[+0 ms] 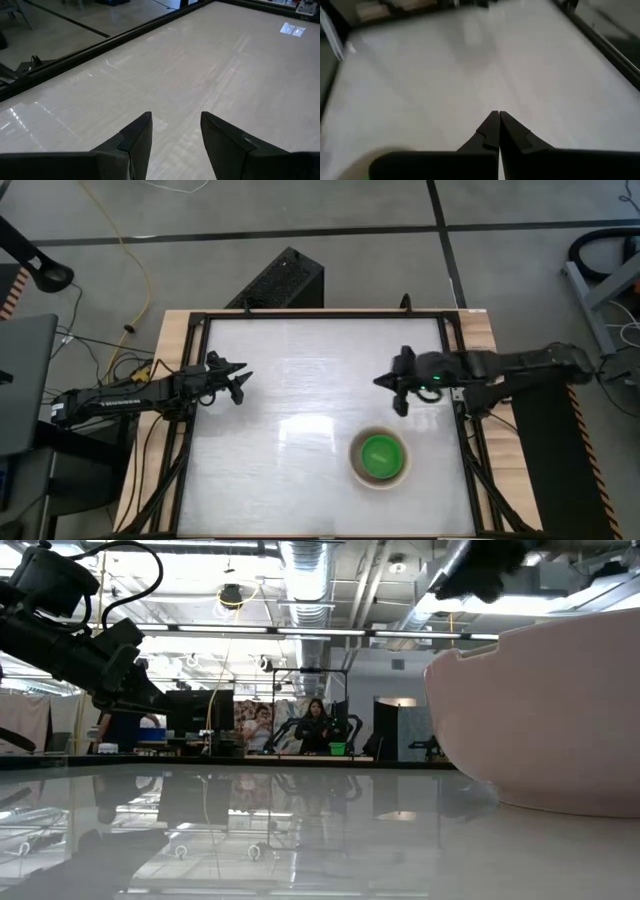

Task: Nest bowls inside each other
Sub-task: Return to Home Position

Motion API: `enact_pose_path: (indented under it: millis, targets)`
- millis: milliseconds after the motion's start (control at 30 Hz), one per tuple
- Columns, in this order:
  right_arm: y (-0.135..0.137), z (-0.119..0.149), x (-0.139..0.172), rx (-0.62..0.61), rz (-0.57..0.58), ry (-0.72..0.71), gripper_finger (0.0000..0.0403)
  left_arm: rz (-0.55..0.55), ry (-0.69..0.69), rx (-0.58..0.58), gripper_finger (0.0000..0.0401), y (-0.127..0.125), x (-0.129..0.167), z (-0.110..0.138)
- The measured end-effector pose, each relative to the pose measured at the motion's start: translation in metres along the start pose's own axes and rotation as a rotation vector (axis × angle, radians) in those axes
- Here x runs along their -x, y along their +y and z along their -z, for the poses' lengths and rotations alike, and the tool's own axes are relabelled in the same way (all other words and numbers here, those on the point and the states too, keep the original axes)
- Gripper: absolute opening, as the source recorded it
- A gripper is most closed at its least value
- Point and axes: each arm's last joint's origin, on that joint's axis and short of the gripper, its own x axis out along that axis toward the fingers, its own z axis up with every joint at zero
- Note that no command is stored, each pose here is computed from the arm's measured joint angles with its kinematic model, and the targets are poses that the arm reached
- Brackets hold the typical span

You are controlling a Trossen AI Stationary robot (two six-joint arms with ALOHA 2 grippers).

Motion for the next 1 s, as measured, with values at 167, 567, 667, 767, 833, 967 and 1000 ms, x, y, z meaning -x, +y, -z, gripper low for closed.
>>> enact_pose_path:
  millis: [167,567,667,767,833,967,1000]
  targets:
    - [-0.017,0.058,0.002,-0.053,-0.061,-0.217,0.0007,0.0,0.0,0.0,0.0158,0.0,0.0,0.0]
    - [-0.035,0.135,-0.013,-0.045,-0.108,-0.422,0.0007,0.0,0.0,0.0,0.0158,0.0,0.0,0.0]
    - [-0.038,0.146,-0.016,-0.048,-0.111,-0.435,0.0007,0.0,0.0,-0.001,0.0158,0.0,0.0,0.0]
    - [-0.04,0.156,-0.019,-0.047,-0.111,-0.427,0.0007,0.0,0.0,0.0,0.0158,0.0,0.0,0.0]
    - [-0.041,0.159,-0.02,-0.047,-0.112,-0.434,0.0007,0.0,0.0,0.0,0.0158,0.0,0.0,0.0]
    - [-0.042,0.167,-0.023,0.002,-0.101,-0.445,0.0007,0.0,0.0,0.0,0.0158,0.0,0.0,0.0]
    - [-0.043,0.168,-0.023,0.012,-0.096,-0.447,0.0007,0.0,0.0,0.0,0.0158,0.0,0.0,0.0]
